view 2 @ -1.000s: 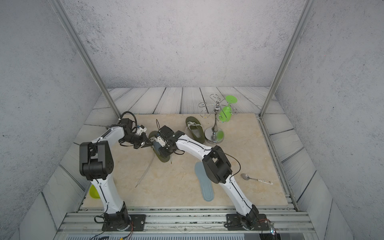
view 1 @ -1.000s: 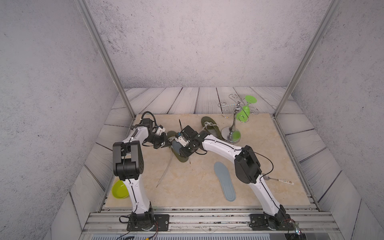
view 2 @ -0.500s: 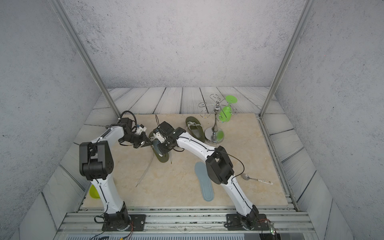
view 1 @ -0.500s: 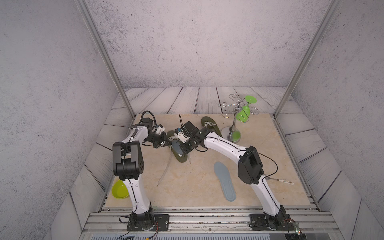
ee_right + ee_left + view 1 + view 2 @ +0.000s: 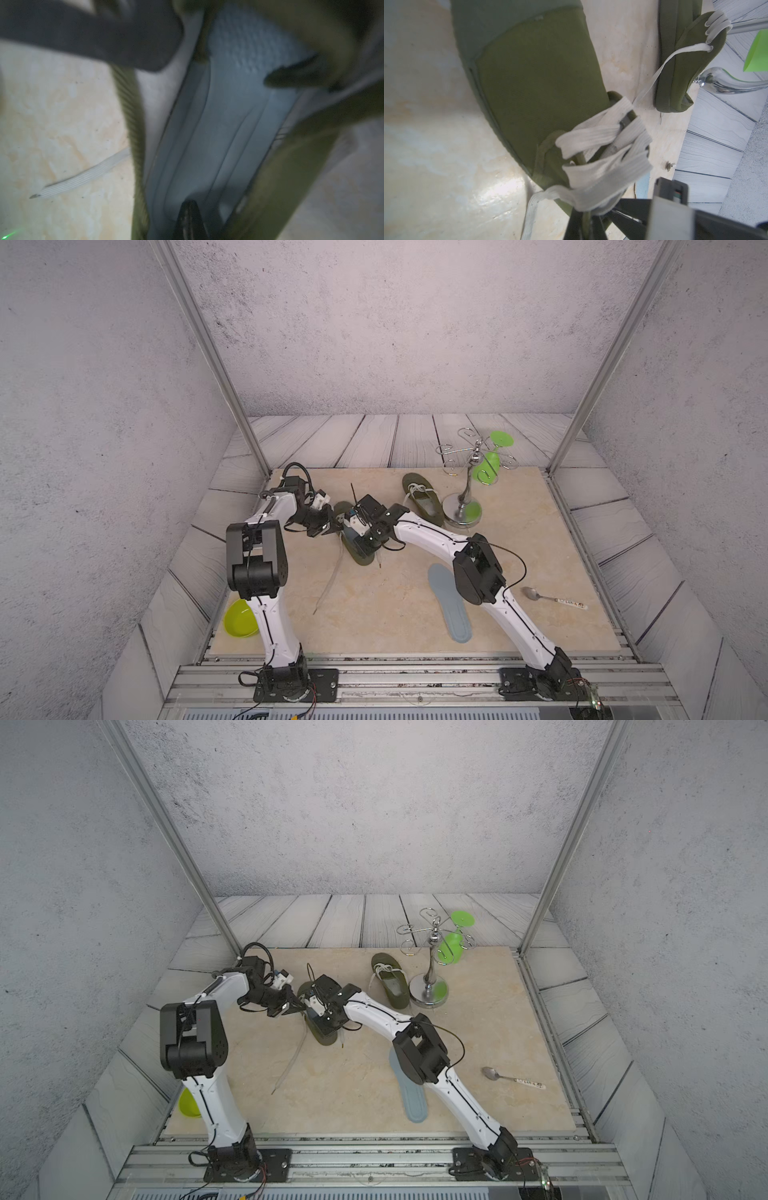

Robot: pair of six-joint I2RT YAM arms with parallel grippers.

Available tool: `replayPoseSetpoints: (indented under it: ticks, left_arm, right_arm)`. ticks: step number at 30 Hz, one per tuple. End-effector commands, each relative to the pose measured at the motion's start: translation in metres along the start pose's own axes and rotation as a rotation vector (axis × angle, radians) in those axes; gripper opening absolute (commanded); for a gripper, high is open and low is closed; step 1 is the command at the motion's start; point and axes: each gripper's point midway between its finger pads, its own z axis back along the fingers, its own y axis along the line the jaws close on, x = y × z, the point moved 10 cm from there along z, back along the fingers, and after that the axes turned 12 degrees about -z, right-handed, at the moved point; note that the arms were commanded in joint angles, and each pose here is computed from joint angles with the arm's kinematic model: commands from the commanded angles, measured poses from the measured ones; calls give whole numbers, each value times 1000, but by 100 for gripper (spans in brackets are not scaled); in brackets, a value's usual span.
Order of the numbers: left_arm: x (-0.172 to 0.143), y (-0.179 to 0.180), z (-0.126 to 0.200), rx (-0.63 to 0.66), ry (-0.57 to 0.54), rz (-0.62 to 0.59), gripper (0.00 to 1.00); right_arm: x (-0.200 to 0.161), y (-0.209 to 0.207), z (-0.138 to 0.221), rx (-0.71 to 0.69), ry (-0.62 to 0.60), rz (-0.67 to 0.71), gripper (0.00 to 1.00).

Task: Insert the insole into the shoe
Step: Adjust the insole in the shoe.

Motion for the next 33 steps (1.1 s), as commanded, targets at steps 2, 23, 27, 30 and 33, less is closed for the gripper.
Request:
replayPoseSetpoints:
  ticks: [2,23,27,30,33]
  left_arm:
    - [4,-1,4,-22,-4,6,0]
    - [6,2,0,-31,15,14,0]
    - [4,5,-2,-27,22,18,0]
    - [1,6,-4,-13,28,18,0]
    - [0,8,-4,2,26,12,0]
  right_arm:
    - [-5,-3,-10,-38,51,-2,0]
    - [-21,-7,-41,-117,7,-90,0]
    - [-23,-13,-38,-205,-20,-100,0]
    - [-24,-15,-39,-234,-41,-108,0]
    - [-26,-17,-46,-235,-27,-117,0]
